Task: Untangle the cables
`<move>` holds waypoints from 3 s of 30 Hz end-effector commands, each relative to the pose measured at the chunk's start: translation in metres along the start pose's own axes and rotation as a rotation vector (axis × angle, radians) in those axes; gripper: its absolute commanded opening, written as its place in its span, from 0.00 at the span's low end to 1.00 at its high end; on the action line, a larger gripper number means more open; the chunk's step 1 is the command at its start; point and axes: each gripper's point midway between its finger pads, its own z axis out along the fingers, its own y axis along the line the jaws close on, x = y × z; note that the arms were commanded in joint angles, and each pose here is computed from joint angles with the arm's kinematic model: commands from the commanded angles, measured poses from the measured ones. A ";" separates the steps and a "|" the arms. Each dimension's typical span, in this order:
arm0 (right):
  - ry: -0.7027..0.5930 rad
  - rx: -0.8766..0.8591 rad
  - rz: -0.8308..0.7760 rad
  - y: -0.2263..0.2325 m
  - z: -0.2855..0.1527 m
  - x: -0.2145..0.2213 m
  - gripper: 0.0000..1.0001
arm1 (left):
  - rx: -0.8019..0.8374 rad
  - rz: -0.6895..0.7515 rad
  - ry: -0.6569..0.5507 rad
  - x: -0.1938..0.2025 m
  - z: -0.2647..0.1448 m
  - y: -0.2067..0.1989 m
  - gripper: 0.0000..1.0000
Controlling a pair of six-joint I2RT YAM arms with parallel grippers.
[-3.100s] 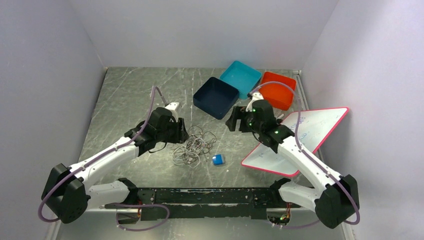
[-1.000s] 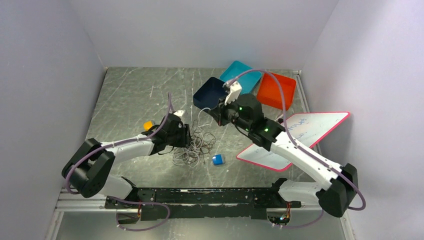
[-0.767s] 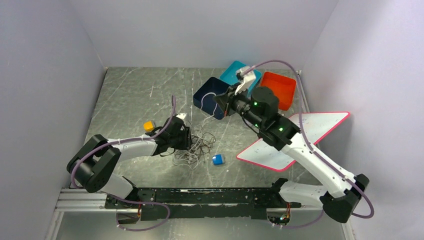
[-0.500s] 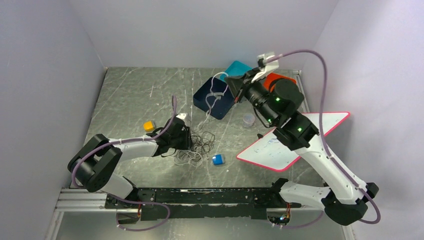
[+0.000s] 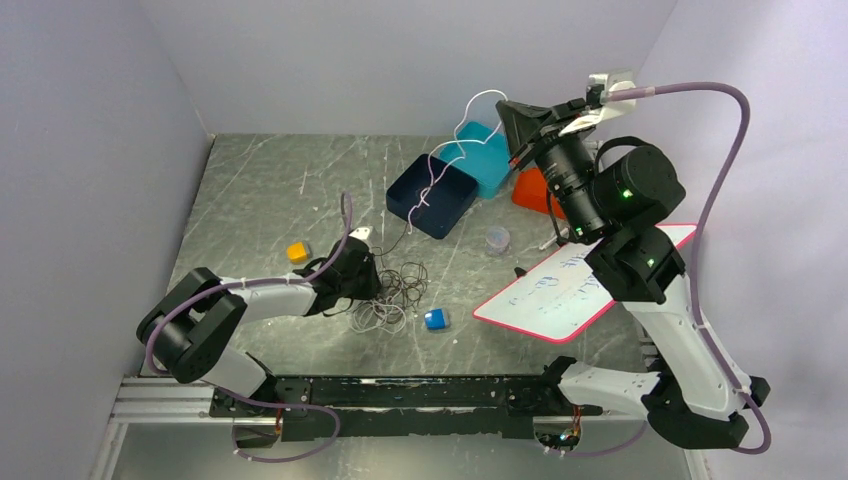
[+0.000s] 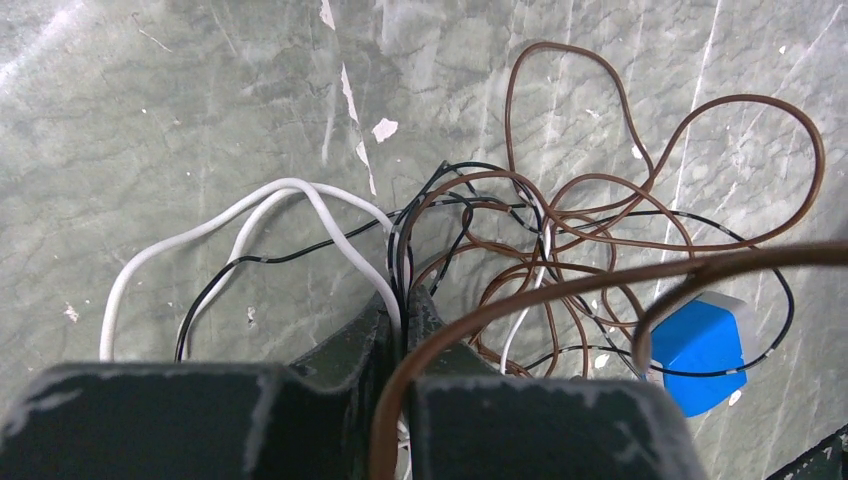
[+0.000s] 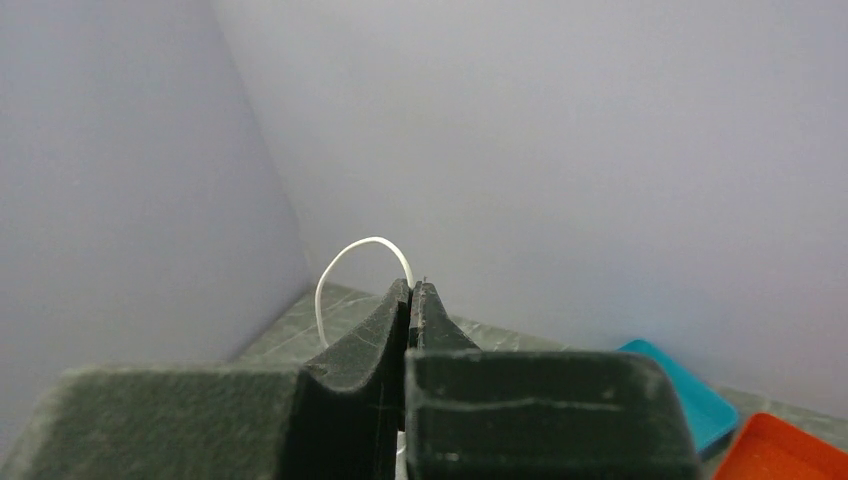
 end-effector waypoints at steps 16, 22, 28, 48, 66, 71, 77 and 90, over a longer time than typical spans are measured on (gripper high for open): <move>-0.224 0.316 -0.157 -0.068 -0.053 -0.107 0.00 | -0.119 -0.034 0.087 0.041 0.006 0.033 0.07; -0.226 0.339 -0.194 -0.073 -0.058 -0.115 0.00 | -0.143 -0.045 0.092 0.045 0.006 0.038 0.07; -0.277 0.355 -0.216 -0.078 -0.071 -0.139 0.00 | -0.171 -0.063 0.083 0.047 0.001 0.045 0.07; -0.016 -0.036 -0.128 0.003 0.000 -0.019 0.00 | 0.106 0.032 -0.323 -0.068 -0.086 -0.024 0.59; 0.006 -0.106 -0.067 0.019 0.007 -0.004 0.00 | 0.482 0.281 -0.543 -0.127 -0.138 -0.109 0.73; 0.009 -0.111 -0.061 0.019 0.003 -0.005 0.00 | 0.563 0.348 -0.546 -0.138 -0.128 -0.133 0.73; 0.006 -0.110 -0.053 0.018 -0.004 -0.009 0.00 | 0.549 0.368 -0.518 -0.144 -0.100 -0.140 0.67; 0.000 -0.058 -0.067 0.005 -0.014 -0.013 0.00 | 0.493 0.294 -0.380 -0.134 -0.053 -0.128 0.07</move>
